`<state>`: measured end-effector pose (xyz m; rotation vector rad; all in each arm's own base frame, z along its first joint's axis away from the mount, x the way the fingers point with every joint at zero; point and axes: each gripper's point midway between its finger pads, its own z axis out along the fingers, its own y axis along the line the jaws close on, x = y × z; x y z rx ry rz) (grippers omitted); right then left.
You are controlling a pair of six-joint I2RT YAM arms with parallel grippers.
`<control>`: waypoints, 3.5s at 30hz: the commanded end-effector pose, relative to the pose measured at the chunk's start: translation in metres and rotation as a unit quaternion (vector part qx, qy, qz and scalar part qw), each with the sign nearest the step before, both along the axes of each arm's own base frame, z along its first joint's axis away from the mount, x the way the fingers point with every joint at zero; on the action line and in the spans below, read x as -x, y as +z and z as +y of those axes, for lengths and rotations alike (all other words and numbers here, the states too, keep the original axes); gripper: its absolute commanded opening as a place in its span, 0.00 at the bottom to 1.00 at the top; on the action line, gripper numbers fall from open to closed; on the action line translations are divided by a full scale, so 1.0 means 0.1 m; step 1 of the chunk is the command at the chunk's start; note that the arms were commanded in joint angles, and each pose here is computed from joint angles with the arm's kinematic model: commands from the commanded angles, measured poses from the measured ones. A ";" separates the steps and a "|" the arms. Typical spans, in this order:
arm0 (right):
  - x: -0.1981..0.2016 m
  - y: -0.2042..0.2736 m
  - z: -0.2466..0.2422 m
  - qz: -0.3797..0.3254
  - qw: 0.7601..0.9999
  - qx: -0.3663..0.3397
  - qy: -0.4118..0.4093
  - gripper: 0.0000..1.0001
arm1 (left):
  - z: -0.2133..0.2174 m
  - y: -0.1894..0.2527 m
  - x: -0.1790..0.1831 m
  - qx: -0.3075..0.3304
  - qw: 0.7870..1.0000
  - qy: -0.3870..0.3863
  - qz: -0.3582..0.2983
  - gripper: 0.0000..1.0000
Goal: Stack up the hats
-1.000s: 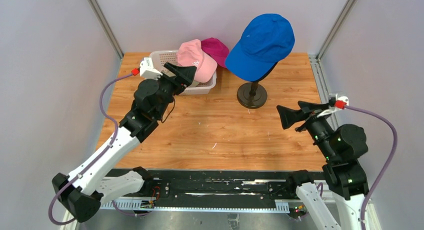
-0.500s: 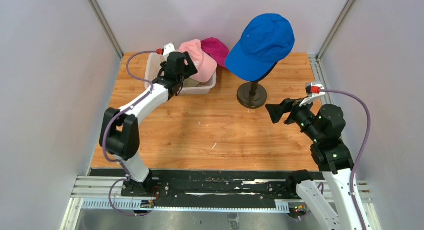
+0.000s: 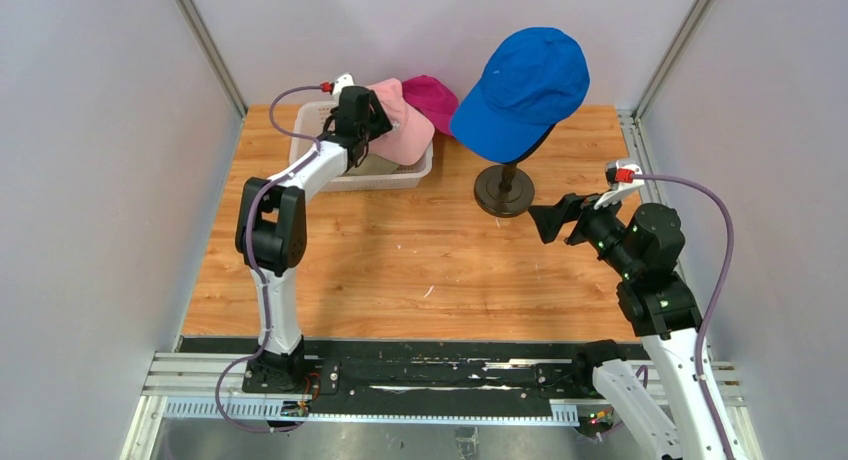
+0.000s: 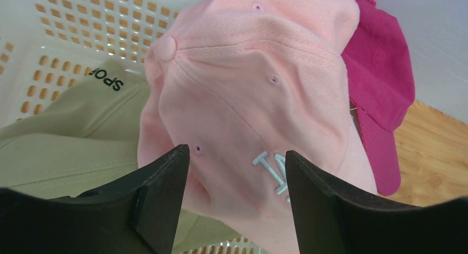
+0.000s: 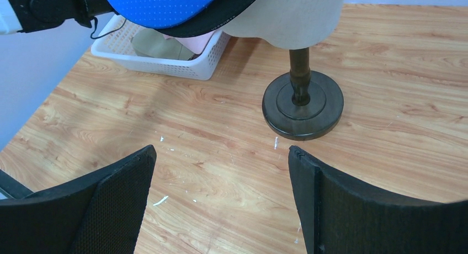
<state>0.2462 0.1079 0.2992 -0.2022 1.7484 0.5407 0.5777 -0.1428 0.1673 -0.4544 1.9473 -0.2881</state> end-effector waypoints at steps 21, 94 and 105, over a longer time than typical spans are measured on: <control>-0.07 -0.05 -0.05 -0.004 1.000 0.009 -0.012 0.88 | 0.06 -0.05 0.21 0.038 0.999 -0.011 0.000 0.69; -0.03 2.05 0.76 -0.184 0.970 0.110 0.117 0.84 | -0.49 3.70 2.36 0.276 0.883 -0.264 -0.272 0.00; -0.14 1.86 1.48 -0.246 0.931 0.250 0.098 0.85 | -0.59 3.91 2.22 0.313 0.877 -0.268 -0.248 0.00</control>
